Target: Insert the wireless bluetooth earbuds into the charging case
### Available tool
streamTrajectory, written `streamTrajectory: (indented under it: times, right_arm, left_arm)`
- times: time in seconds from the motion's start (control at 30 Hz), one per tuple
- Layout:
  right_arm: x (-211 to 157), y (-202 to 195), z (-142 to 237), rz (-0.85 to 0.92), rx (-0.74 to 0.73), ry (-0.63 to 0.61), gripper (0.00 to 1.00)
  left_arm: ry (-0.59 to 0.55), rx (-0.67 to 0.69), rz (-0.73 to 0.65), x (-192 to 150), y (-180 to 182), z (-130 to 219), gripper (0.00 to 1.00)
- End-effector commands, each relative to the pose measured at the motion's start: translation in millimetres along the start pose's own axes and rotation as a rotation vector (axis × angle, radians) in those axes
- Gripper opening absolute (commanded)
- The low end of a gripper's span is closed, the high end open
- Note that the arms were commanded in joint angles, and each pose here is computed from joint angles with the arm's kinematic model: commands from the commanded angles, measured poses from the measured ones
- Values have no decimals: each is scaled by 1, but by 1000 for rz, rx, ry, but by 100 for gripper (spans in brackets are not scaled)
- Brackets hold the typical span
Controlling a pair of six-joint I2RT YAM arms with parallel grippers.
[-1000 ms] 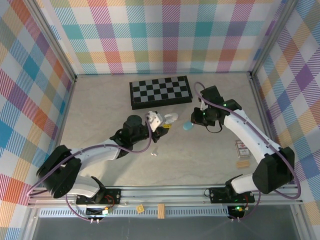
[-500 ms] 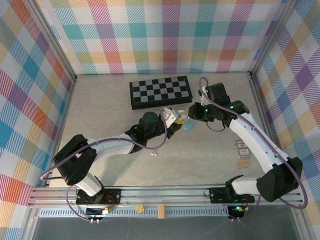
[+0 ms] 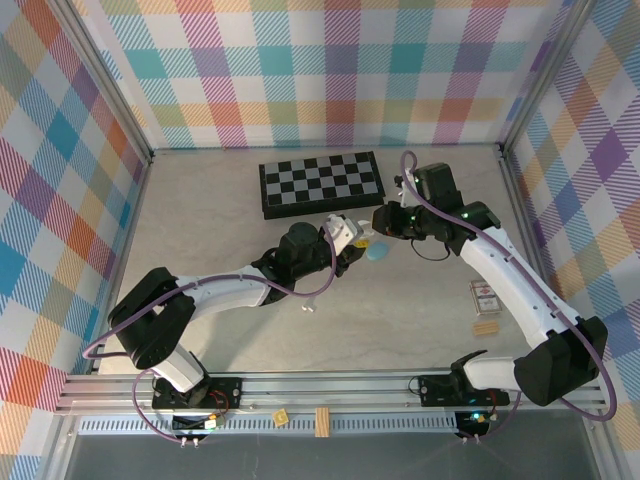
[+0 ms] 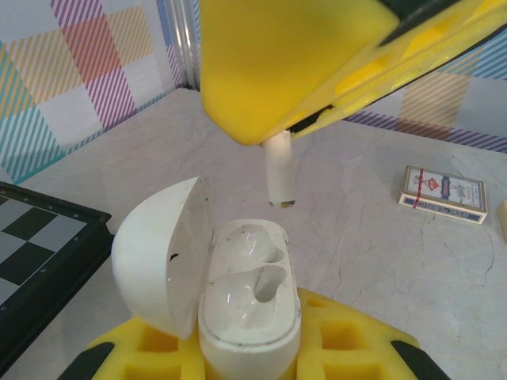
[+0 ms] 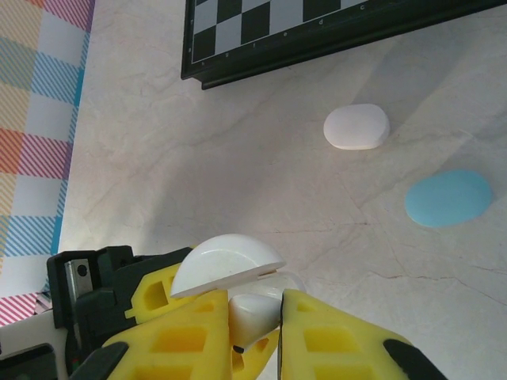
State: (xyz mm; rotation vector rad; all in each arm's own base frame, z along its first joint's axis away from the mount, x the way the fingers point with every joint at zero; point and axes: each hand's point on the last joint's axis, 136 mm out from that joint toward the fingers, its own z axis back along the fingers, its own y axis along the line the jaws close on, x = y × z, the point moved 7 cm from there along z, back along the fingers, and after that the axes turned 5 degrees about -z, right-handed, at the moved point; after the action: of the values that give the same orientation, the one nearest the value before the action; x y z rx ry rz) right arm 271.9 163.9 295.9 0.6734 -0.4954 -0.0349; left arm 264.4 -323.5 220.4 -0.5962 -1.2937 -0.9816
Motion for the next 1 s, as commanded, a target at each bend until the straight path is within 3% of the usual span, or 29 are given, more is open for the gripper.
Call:
streamTrajectory:
  times: [0.0,0.97]
  right_arm:
    - [2,3,-2,-12,39,-3,18]
    - [-4,-7,-19,-5,34,26,18]
  left_arm:
    - [-49,-31,3,17,-6,0,12]
    - [-116,-41,54,33,-6,7,12]
